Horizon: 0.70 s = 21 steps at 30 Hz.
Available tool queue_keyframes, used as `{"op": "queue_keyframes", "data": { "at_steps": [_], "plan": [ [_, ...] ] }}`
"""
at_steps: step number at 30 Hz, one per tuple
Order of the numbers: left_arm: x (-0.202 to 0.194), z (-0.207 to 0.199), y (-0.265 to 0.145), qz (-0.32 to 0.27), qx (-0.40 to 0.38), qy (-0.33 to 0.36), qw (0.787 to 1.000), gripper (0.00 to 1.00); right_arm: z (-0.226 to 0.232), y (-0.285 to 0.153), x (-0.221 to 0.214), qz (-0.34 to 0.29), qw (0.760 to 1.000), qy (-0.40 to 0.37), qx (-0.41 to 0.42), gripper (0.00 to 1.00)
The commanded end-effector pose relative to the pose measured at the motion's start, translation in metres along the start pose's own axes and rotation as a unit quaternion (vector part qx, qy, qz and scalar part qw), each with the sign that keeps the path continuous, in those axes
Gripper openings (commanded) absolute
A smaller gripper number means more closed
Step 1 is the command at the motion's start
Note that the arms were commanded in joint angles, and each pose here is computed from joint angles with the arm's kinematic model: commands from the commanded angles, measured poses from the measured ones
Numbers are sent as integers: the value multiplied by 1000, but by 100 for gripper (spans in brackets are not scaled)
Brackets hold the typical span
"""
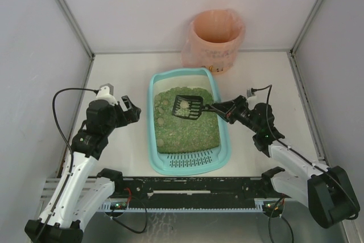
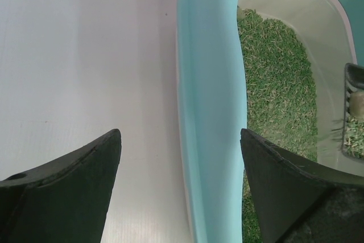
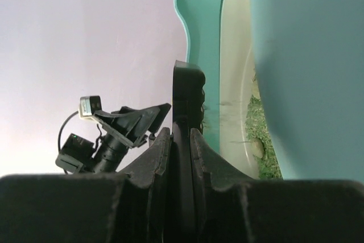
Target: Clean the litter box
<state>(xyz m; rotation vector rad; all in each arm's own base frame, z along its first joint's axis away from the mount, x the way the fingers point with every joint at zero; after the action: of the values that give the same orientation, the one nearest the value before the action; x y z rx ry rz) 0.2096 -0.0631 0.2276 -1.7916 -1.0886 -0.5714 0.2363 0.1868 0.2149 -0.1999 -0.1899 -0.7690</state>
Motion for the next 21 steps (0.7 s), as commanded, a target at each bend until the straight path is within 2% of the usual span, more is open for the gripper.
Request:
{"op": "queue_keyframes", "data": {
  "at_steps": [1, 5, 8, 9, 13, 17, 18, 21],
  "plan": [
    [2, 0, -1, -8, -4, 3, 1000, 89, 16, -9, 13, -33, 999, 19, 21, 0],
    [4, 4, -6, -10, 6, 19, 1000, 89, 44, -5, 1, 33, 996, -37, 69, 0],
    [5, 4, -6, -13, 6, 26, 1000, 90, 16, -13, 14, -24, 1000, 9, 12, 0],
    [7, 2, -6, -14, 4, 28, 999, 90, 19, -14, 15, -34, 999, 5, 18, 0],
    [17, -3, -8, -30, -4, 40, 999, 90, 50, -4, -2, 56, 994, -55, 69, 0],
    [30, -9, -12, -46, -9, 47, 998, 90, 22, -12, 17, -21, 1000, -2, 15, 0],
    [32, -9, -13, -52, -11, 48, 997, 90, 29, -11, 16, -12, 999, -17, 27, 0],
    [34, -10, -14, -63, -14, 50, 997, 90, 52, 0, 0, 68, 993, -68, 63, 0]
  ]
}}
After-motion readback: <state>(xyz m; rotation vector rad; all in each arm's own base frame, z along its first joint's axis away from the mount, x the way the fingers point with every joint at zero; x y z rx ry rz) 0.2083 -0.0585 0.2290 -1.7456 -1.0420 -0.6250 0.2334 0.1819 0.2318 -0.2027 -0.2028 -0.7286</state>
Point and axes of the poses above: each gripper's point midway between its finger pads, its own y axis out along the fingers, its own z axis along the line the jaws close on, x = y × z, the point moved 5 cm from there along -y, back along the fingers, and after that the axes turned 6 degrees about -y, right-handed, at the moved point
